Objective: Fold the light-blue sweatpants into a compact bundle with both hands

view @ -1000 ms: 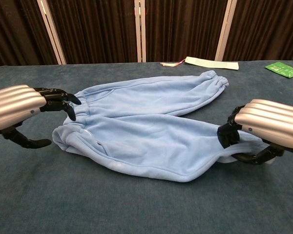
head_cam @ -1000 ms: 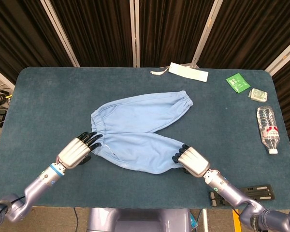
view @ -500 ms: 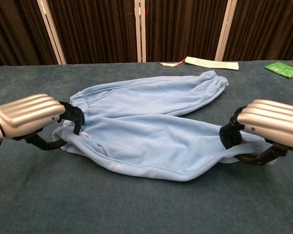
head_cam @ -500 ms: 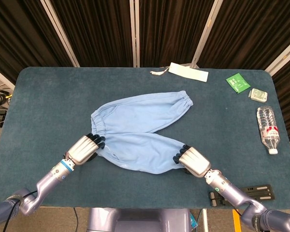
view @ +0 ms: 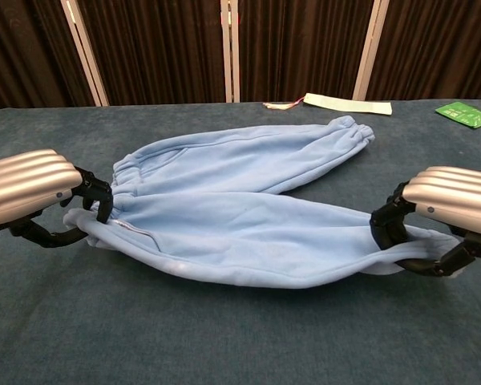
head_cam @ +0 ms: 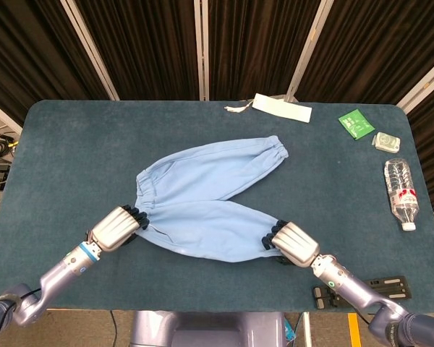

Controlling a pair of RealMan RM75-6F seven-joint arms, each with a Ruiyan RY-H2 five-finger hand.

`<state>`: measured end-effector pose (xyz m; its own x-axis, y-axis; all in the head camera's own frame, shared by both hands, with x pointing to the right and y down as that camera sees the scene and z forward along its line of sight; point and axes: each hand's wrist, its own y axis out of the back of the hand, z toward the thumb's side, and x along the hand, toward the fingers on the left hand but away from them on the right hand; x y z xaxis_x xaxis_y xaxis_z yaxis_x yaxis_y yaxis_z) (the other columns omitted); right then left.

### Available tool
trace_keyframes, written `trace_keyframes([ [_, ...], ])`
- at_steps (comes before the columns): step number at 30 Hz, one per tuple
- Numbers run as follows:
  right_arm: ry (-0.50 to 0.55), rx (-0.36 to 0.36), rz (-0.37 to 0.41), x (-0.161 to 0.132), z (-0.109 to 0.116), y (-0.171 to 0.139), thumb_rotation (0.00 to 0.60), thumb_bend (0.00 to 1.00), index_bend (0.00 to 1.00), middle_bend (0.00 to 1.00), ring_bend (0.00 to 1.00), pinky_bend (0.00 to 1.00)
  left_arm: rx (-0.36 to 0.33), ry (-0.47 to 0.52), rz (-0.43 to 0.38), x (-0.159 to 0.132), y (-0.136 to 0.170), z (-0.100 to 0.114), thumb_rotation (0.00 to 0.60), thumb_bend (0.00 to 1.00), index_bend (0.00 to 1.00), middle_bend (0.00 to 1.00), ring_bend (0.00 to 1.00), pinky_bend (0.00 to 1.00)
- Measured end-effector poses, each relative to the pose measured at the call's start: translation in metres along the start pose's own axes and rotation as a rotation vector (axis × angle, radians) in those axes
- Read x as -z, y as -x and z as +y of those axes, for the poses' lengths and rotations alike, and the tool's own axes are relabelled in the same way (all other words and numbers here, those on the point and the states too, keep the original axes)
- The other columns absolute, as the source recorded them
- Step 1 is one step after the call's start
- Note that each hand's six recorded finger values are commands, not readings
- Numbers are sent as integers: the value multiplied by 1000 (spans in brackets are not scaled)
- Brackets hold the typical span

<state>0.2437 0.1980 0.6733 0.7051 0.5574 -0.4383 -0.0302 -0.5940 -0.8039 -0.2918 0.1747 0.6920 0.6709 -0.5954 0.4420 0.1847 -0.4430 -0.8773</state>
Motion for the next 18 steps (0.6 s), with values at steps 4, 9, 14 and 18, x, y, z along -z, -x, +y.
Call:
trace_keyframes([
  [4, 40, -17, 10, -3, 5, -8, 600, 544, 672, 645, 533, 417, -3, -20, -25, 2, 14, 6, 600, 525, 661, 446, 447, 538],
  [9, 75, -49, 50, -14, 12, -20, 600, 543, 674, 648, 538, 417, 10, -44, -55, 5, 36, 13, 600, 525, 661, 446, 447, 537],
  [14, 72, -70, 119, -32, 15, -31, 600, 544, 675, 650, 540, 417, 39, -37, -78, 2, 64, 18, 600, 527, 661, 446, 447, 537],
  [18, 72, -74, 174, -49, 17, -38, 600, 544, 675, 650, 540, 417, 66, -25, -91, -2, 84, 22, 600, 529, 661, 446, 447, 537],
])
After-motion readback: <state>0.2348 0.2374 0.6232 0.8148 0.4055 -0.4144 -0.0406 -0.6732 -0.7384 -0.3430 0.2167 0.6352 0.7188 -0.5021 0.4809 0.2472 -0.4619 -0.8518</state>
